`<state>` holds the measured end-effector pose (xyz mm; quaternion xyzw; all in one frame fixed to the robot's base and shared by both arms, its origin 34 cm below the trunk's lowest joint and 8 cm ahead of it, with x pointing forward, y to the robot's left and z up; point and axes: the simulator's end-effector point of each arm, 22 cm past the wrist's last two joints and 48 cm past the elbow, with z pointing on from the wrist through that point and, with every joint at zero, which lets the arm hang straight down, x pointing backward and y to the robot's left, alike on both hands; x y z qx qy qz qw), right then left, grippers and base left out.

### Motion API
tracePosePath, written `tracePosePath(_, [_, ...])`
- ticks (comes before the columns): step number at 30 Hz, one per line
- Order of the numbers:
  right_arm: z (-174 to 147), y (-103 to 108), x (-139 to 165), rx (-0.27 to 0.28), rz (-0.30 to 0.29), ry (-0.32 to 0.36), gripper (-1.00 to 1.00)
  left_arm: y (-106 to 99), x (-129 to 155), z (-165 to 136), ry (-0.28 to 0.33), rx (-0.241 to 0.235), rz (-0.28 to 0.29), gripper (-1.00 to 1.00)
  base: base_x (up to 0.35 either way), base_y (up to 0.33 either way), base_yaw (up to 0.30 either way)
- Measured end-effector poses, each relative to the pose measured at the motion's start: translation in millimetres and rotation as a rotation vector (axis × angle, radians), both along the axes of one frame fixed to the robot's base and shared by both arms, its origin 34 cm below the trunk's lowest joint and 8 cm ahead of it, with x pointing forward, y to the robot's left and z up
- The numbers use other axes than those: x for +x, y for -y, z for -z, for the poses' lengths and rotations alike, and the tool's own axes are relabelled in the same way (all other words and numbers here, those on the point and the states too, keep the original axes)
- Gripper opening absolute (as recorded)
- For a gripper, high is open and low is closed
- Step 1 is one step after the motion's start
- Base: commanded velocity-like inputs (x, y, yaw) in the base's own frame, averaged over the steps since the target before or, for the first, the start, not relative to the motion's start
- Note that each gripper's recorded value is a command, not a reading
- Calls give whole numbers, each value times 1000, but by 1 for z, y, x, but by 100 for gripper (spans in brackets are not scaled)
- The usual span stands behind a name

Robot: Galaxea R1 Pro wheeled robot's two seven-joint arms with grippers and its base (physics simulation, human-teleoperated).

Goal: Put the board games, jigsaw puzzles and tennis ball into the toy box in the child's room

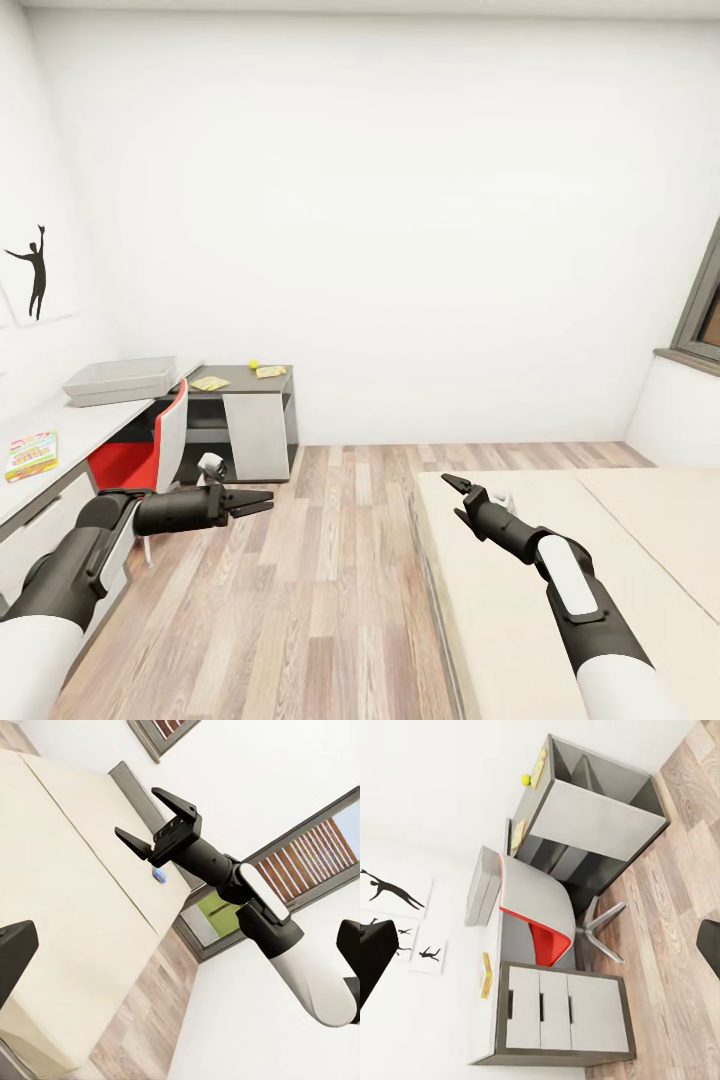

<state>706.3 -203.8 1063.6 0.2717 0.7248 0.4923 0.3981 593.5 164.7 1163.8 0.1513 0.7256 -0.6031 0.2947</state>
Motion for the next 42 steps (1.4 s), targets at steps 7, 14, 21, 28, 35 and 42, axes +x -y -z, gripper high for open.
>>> tracePosePath(7, [0, 0, 0, 0, 0, 0, 100, 0, 2, 3, -2, 11, -9, 100, 34, 0, 0])
tracePosePath(14, [0, 0, 0, 0, 0, 0, 100, 0, 3, 3, -3, 14, -13, 100, 6, 0, 0])
tracePosePath(21, [0, 0, 0, 0, 0, 0, 100, 0, 3, 4, -3, 14, -13, 100, 1, 0, 0])
tracePosePath(28, [0, 0, 0, 0, 0, 0, 100, 1, 3, 4, -3, 15, -13, 100, 49, 0, 0])
tracePosePath(35, [0, 0, 0, 0, 0, 0, 100, 1, 3, 4, -3, 15, -13, 100, 90, 0, 0])
tracePosePath(42, [0, 0, 0, 0, 0, 0, 100, 1, 3, 4, -4, 13, -13, 100, 20, 0, 0])
